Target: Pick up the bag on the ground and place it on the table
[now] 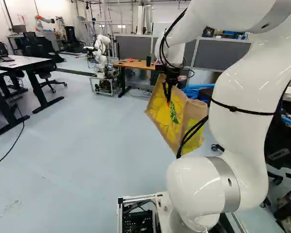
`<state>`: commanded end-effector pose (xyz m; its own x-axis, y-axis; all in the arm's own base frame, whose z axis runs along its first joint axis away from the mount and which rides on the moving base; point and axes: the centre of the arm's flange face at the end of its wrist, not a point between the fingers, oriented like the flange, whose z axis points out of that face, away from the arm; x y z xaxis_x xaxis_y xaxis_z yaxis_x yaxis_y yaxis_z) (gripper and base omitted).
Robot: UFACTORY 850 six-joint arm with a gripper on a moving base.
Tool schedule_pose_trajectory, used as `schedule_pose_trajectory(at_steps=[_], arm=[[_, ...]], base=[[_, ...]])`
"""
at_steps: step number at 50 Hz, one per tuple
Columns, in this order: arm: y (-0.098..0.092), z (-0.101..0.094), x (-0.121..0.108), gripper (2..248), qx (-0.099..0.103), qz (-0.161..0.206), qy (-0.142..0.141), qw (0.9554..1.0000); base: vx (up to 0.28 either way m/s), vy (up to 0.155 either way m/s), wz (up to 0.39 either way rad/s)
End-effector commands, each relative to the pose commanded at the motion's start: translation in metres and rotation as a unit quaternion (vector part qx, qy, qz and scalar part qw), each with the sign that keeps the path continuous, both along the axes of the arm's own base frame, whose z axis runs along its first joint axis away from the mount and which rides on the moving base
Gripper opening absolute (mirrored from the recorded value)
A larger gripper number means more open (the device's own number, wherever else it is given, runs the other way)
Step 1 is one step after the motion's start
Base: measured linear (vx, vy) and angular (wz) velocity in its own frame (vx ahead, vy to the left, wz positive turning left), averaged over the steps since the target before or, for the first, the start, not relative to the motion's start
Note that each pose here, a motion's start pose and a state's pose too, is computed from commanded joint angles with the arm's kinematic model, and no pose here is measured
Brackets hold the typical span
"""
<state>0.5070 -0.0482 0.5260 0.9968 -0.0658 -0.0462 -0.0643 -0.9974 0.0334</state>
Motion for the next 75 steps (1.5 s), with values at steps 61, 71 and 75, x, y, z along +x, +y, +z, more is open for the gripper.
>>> schedule_pose_trajectory(at_steps=[61, 71, 75], arm=[[0.024, 0.100, 0.016, 22, -0.003, 0.021, -0.021, 0.9996], [0.027, 0.116, 0.018, 22, -0.004, 0.024, -0.024, 0.9994], [0.029, 0.123, 0.019, 22, -0.004, 0.025, -0.026, 0.9994]], base=[[0.000, 0.000, 0.000], [0.000, 0.000, 0.000], [0.000, 0.000, 0.000]])
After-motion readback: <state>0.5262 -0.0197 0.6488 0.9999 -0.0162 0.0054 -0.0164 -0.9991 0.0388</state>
